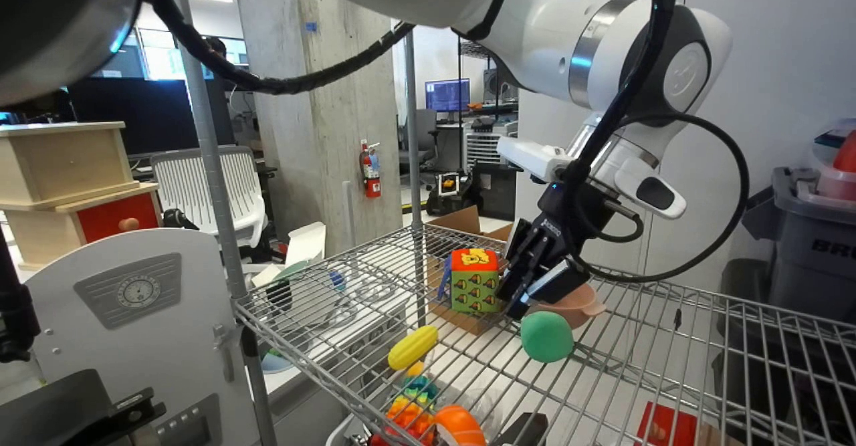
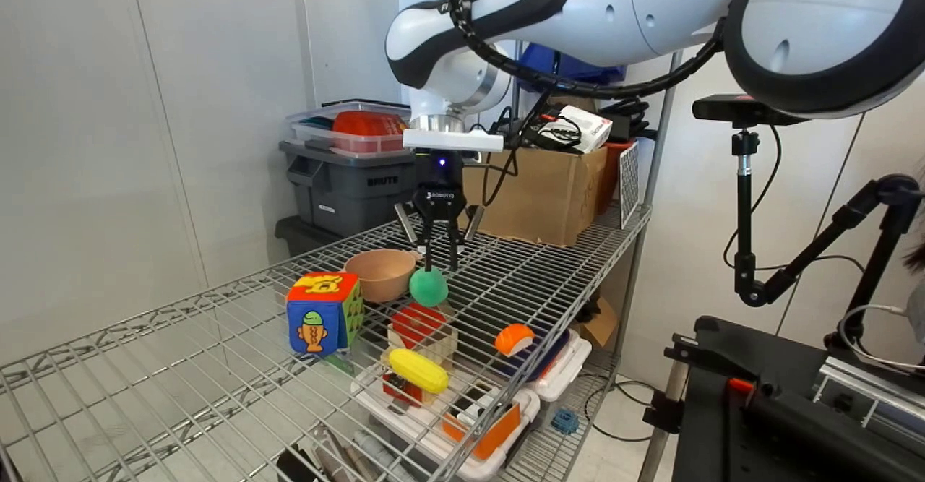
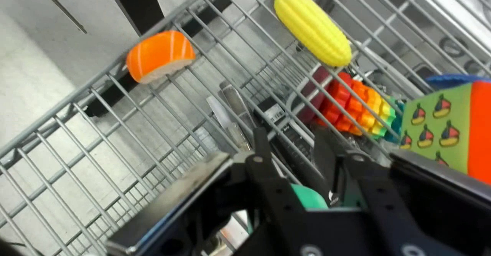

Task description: Move the green plushie to the left

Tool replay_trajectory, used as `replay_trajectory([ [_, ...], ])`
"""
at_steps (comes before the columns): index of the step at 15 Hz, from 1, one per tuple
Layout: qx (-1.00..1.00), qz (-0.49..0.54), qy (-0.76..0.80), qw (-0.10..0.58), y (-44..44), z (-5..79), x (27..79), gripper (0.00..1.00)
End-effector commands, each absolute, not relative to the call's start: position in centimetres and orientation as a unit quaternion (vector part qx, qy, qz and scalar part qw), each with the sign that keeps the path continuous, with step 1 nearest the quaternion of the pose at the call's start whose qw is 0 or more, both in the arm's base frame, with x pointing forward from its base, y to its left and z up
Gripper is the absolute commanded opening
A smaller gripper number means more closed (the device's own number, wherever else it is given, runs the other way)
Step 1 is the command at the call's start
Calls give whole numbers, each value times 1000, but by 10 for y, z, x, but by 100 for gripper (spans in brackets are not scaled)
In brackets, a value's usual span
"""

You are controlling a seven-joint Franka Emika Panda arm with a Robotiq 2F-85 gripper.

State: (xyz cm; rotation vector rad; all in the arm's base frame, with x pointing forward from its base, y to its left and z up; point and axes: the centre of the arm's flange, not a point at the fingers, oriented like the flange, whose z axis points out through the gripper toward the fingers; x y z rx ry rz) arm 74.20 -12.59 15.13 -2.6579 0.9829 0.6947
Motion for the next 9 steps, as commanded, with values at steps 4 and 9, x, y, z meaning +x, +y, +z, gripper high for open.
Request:
replay_trajectory([
  [4, -912, 272, 284, 114, -144, 185, 803, 92],
  [9, -913, 257, 295, 114, -126, 180, 736, 92],
])
